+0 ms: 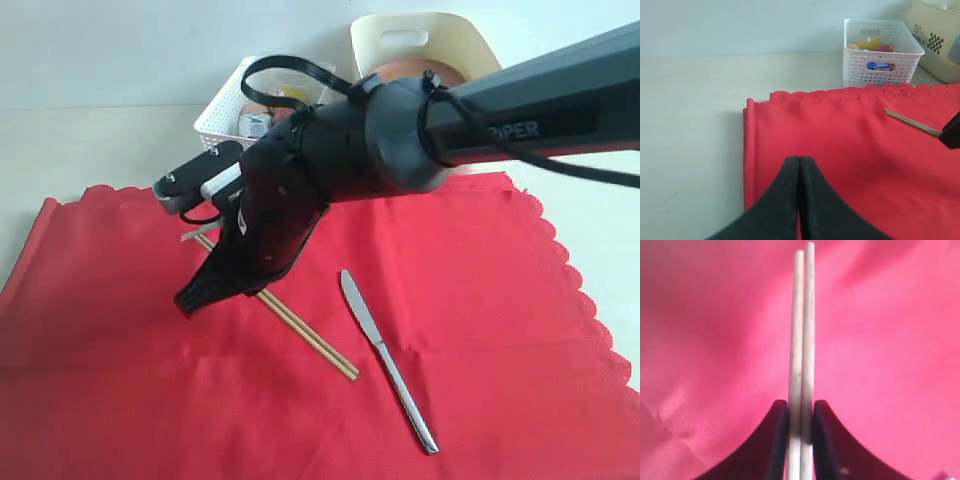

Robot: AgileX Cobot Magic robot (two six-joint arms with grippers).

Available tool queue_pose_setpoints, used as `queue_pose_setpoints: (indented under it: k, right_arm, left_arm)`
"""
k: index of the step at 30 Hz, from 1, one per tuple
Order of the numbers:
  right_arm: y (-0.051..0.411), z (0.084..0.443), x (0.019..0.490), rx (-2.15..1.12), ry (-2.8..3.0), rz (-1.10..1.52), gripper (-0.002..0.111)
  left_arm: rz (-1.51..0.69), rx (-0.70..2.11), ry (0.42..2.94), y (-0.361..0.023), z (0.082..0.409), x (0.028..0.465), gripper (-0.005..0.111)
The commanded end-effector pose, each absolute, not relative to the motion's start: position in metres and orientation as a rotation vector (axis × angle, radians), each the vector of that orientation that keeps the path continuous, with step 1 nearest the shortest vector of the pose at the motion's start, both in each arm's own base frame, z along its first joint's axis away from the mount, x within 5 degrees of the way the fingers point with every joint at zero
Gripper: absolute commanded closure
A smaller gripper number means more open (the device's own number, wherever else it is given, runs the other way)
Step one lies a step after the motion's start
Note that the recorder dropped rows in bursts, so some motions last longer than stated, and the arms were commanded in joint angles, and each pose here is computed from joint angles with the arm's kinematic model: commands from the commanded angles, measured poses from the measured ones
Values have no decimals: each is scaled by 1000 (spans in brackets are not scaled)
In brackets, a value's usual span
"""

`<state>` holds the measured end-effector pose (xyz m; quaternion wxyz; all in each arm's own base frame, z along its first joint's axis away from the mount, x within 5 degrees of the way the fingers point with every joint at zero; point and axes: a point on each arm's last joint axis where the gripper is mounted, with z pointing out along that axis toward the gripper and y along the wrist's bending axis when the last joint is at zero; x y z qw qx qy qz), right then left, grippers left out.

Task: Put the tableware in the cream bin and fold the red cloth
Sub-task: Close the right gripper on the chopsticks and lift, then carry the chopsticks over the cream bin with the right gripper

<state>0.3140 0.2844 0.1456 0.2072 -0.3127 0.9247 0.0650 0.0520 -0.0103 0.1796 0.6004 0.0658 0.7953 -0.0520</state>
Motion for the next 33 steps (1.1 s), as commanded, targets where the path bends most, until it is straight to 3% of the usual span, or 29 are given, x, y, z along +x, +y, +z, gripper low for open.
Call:
queue_pose_setpoints:
  k: [1, 14, 33]
  right_arm:
    - [281, 173, 314, -868, 2509, 195, 106]
    - [232, 268, 337, -623, 2240, 286, 108]
    - [160, 330, 403, -323, 1832, 275, 108]
  left_arm:
    - [-125, 152, 1832, -10, 181, 52, 107]
    - [-125, 152, 1832, -10, 181, 52, 107]
    - [-125, 152, 1832, -10, 181, 52, 107]
